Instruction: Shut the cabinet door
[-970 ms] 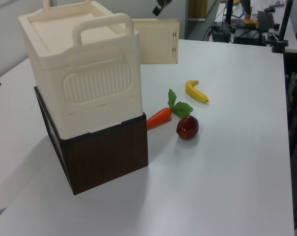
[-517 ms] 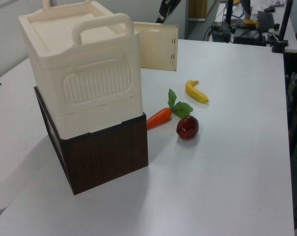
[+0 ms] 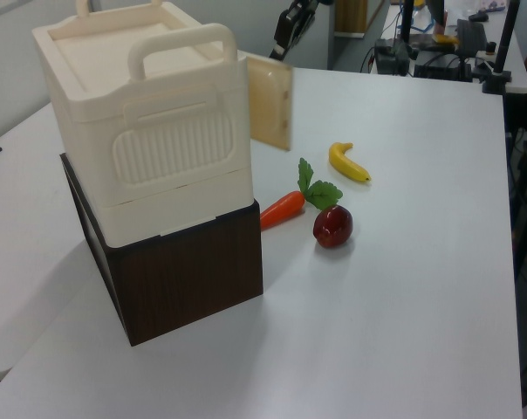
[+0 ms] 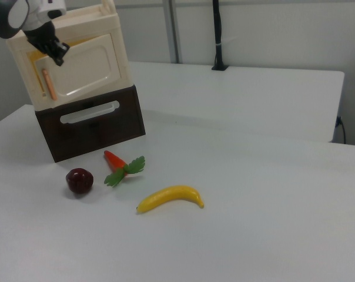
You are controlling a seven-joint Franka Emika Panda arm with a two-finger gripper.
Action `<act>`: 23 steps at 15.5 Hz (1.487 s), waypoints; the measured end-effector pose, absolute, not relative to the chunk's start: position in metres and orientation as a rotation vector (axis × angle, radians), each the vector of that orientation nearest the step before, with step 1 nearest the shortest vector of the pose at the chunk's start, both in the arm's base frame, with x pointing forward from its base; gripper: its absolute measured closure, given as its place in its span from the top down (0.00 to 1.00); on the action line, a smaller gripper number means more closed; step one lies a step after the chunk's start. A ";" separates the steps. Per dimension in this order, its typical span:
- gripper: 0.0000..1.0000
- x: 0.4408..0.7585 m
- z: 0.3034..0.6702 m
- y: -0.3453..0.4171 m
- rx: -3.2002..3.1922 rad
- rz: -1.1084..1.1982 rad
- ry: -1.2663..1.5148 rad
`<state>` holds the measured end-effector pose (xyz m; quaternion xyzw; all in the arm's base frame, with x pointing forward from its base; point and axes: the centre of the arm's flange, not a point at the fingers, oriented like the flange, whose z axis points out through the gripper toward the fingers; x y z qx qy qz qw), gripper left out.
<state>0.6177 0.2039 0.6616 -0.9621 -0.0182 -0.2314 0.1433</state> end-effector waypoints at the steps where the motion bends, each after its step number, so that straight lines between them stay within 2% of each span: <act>1: 0.01 0.614 0.662 0.215 -2.756 -0.651 -0.049; 7: 0.01 0.600 0.663 0.252 -2.730 -0.625 -0.054; 15: 0.01 0.619 0.658 0.257 -2.653 -0.784 -0.028; 23: 0.01 0.628 0.643 0.265 -2.641 -0.806 -0.028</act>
